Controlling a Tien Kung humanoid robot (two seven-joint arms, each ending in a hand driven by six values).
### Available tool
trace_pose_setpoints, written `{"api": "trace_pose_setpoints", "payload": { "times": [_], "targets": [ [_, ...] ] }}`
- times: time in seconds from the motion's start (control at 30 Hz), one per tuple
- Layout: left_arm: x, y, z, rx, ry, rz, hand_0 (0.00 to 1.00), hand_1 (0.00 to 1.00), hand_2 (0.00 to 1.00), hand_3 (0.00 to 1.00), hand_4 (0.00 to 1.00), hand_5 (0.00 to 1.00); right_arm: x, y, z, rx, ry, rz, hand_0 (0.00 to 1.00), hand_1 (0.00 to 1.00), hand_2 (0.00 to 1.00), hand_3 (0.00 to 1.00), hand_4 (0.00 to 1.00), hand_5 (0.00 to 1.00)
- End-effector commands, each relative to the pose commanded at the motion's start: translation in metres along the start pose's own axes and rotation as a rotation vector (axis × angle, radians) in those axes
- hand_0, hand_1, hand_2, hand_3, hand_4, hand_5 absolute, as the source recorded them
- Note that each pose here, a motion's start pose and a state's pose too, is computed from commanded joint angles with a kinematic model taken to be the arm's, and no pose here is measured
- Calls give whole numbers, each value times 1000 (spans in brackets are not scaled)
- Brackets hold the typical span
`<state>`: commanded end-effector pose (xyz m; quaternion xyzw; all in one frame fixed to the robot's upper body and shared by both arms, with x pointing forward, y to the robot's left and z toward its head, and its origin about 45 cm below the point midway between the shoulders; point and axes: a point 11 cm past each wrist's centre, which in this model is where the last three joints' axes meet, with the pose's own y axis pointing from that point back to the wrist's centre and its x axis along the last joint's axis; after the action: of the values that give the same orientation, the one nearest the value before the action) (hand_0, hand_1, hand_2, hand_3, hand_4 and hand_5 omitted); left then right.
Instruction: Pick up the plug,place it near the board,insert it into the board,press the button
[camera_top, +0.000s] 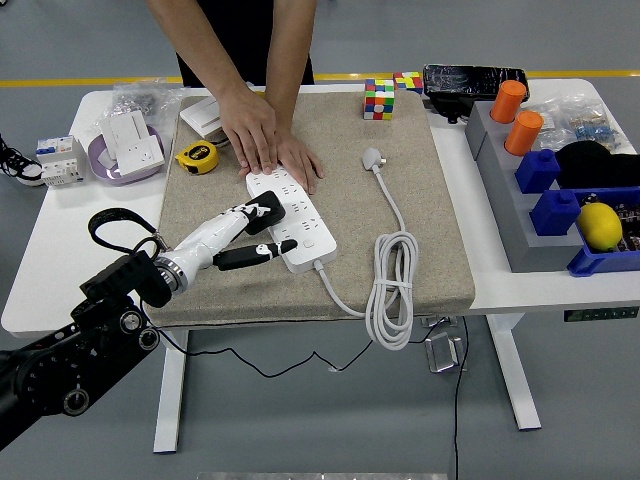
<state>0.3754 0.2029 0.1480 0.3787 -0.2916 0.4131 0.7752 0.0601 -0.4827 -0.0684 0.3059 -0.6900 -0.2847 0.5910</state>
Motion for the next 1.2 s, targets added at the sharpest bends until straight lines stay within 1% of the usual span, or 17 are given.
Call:
{"api": "trace_pose_setpoints", "payload": {
  "times": [0.13, 0.33, 0.7, 0.83, 1.0, 1.2],
  "targets": [
    [4, -3, 4, -12, -48, -2, 998, 998, 970, 923, 998, 998, 0, 0, 0, 0, 1, 1, 998, 894, 824, 835, 998, 998],
    [9, -8, 9, -27, -89, -4, 998, 998, 969, 922, 998, 998, 1, 0, -2, 3, 2, 2, 998, 893, 824, 835, 998, 998],
    [7, -11, 16, -43, -153, -21, 998, 998, 970, 923, 998, 998, 2, 0, -2, 4, 1, 6, 998, 894, 824, 835, 998, 998],
    [8, -12, 17, -44, -160, -25, 998, 998, 970, 922, 998, 998, 2, 0, -4, 6, 1, 7, 998, 894, 824, 835, 998, 998],
    [13, -13, 19, -49, -165, -10, 998, 998, 970, 922, 998, 998, 2, 0, -3, 5, 2, 7, 998, 895, 824, 835, 998, 998],
    [15, -12, 21, -56, -170, -5, 998, 998, 967, 921, 998, 998, 3, 0, -2, 3, 4, 7, 998, 896, 825, 835, 998, 998]
  ]
}}
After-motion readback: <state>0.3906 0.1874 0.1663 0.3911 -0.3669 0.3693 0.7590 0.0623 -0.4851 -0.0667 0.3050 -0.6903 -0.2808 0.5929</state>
